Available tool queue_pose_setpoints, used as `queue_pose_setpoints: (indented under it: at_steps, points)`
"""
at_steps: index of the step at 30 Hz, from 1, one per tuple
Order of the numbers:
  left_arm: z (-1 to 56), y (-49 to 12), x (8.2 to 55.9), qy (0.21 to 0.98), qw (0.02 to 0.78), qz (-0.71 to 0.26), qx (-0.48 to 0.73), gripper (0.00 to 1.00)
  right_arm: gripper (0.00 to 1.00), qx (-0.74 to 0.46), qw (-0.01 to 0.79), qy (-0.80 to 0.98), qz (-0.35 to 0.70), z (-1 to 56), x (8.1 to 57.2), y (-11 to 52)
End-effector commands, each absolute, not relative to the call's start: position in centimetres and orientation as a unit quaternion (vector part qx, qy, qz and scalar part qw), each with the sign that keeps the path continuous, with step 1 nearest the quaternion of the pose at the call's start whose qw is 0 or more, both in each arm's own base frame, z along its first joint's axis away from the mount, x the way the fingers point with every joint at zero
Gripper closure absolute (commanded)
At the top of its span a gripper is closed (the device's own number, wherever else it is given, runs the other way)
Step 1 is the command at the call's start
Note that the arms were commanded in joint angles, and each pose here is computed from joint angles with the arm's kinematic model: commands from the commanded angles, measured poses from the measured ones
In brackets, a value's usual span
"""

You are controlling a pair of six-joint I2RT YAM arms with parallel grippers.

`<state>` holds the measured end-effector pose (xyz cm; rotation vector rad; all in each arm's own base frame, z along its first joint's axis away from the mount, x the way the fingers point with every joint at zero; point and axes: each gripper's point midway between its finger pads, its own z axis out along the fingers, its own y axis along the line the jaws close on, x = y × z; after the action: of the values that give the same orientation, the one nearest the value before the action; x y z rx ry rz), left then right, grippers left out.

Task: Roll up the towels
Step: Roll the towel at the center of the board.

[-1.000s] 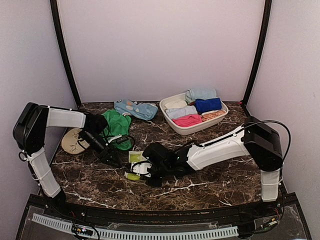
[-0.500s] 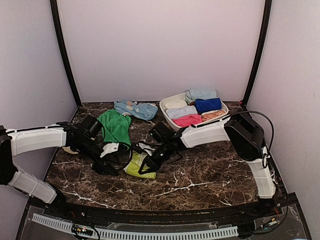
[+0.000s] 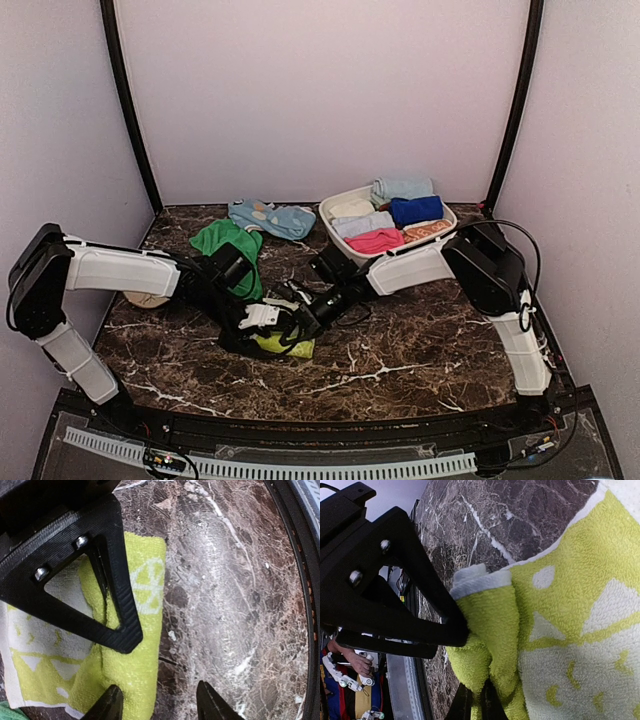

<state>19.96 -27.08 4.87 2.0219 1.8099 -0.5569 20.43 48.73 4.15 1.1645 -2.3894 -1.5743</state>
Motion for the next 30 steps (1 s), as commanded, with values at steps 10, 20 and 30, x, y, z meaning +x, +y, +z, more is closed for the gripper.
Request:
queue_pose_setpoints:
  at_steps: [10,20,30]
  points:
    - [4.8,-27.9,22.2,0.616,0.229,-0.134,0.742,0.53,1.00,0.345,0.062,-0.787,-0.507,2.1,20.6,48.2]
    - [1.3,-27.4,22.5,0.684,0.139,-0.189,0.691,0.82,0.64,0.324,-0.032,-0.805,-0.497,4.7,24.0,47.7]
    - [2.3,-26.8,18.9,0.712,0.030,-0.303,0.633,1.00,0.54,0.258,-0.148,-0.840,-0.453,7.5,29.3,41.9]
